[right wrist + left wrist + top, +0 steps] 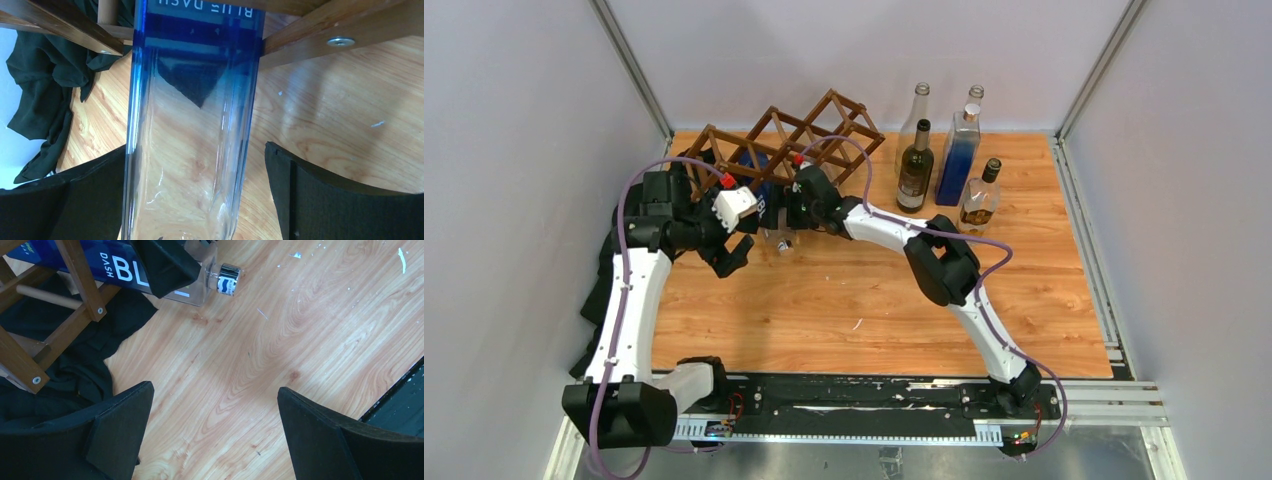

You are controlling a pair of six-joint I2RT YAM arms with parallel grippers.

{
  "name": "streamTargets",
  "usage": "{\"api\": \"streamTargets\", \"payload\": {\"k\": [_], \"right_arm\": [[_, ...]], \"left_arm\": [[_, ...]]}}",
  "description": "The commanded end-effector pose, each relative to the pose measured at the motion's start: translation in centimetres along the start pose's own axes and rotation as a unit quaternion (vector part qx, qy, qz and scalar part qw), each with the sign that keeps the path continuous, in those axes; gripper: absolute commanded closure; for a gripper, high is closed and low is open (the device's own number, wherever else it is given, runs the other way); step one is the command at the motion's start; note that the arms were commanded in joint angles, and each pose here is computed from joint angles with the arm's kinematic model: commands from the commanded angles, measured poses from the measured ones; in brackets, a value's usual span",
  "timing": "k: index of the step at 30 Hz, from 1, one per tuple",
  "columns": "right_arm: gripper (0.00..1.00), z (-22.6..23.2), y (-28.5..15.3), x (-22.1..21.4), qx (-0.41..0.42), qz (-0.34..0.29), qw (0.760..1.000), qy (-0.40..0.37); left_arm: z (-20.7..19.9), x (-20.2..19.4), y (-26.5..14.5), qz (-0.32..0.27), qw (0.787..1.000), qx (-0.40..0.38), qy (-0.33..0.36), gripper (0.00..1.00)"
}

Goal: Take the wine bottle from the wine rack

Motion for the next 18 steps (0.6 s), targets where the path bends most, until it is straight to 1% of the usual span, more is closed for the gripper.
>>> {"api": "streamTargets", "payload": {"k": [1, 5, 9, 12, 13, 16, 18], "right_arm": [[0.01, 1.5, 0.7, 0.2, 0.029, -0.017, 0.999, 0.006], [0.09, 1.6, 0.6, 0.1, 0.033, -0.017, 0.999, 0.006], [0.22, 1.7, 0.1, 0.3, 0.033, -0.021, 0.999, 0.007], [0.38, 2.1, -0.7, 0.7, 0.038, -0.028, 0.999, 0.010], [0.44, 2.4, -1.2, 0.9, 0.042, -0.033, 0.999, 0.010], [0.59, 3.1, -2.4, 1.4, 0.051, -0.046, 0.998, 0.008], [0.74, 3.6, -3.4, 1.8, 0.057, -0.053, 0.997, 0.005]], "left_arm": [[-0.2, 0.4, -0.5, -0.015, 1.000, 0.001, 0.009, 0.00], [-0.3, 0.2, -0.4, -0.013, 1.000, 0.000, 0.009, 0.00], [-0.5, 0.2, -0.6, -0.016, 1.000, 0.002, 0.014, 0.00], [-0.6, 0.0, -0.7, -0.015, 1.000, 0.005, 0.020, 0.00], [-0.6, 0.0, -0.8, -0.015, 1.000, 0.006, 0.025, 0.00], [-0.5, -0.2, -0.8, -0.012, 0.999, 0.010, 0.033, 0.00], [-0.4, -0.3, -0.7, -0.009, 0.999, 0.011, 0.039, 0.00]]}}
Point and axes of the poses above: each gripper's point midway between its finger pads, its own y axis out along the fingers, its own z axis along the line the jaws close on, x = y × z, the point moved 4 cm from there along -y, back along the fingers, and after that the axes turned 10 degrees about -y, right-handed, at the moved point
